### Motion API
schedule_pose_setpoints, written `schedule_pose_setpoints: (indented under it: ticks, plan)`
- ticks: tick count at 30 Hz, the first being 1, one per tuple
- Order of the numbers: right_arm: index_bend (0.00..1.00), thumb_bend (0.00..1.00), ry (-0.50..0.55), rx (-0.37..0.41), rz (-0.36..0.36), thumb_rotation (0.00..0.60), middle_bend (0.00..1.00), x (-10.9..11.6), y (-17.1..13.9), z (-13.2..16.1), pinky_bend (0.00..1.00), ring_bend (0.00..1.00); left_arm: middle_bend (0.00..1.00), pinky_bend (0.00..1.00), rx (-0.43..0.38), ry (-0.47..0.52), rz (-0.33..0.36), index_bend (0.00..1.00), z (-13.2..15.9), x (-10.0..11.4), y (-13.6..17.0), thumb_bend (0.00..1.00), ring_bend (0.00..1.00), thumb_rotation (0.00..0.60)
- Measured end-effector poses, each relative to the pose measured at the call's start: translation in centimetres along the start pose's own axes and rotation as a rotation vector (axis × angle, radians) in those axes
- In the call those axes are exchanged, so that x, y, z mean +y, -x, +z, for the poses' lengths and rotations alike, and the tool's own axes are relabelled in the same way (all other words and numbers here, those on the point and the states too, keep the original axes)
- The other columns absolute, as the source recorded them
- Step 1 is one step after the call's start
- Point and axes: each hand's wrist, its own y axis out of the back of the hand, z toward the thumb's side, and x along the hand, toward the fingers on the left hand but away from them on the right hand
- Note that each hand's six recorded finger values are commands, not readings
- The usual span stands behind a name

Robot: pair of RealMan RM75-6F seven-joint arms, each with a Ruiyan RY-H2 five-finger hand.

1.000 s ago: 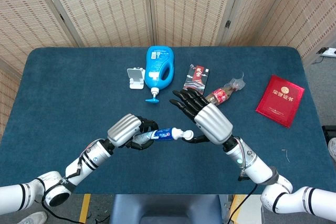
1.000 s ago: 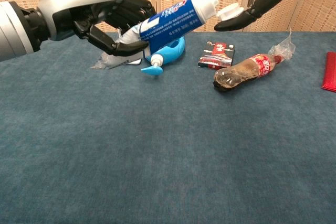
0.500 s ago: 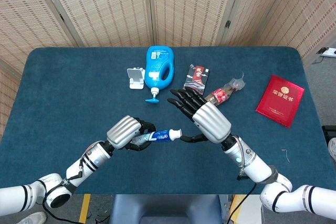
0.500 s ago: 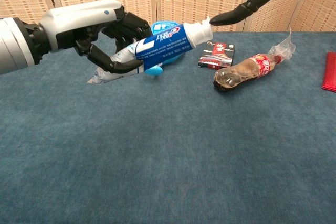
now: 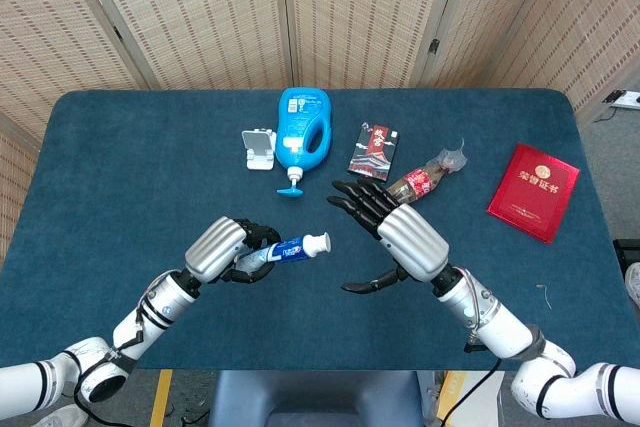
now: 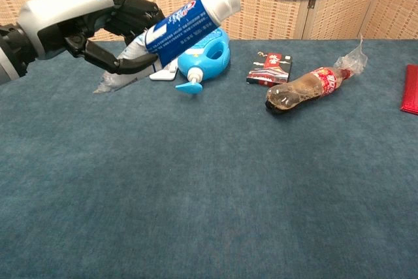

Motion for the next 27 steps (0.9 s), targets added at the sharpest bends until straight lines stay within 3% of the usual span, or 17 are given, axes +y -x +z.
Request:
schedule_pose_setpoints:
  ticks: [12,27]
  plan:
    - [0.0,0.0,0.137,0.043,0.027,0.104,0.0,-1.8,2.5,1.1,0.0,0.0,0.81,0.58,-0.025,0.009,0.013,0.74,1.2,-0.3,-0.9,0.56,0.73,0.6]
    - [0.0,0.0,0.154,0.099,0.033,0.096,0.0,-3.6,5.1,2.9,0.0,0.0,0.81,0.58,-0.027,0.036,0.014,0.74,1.6,-0.3,-1.7,0.56,0.73,0.6]
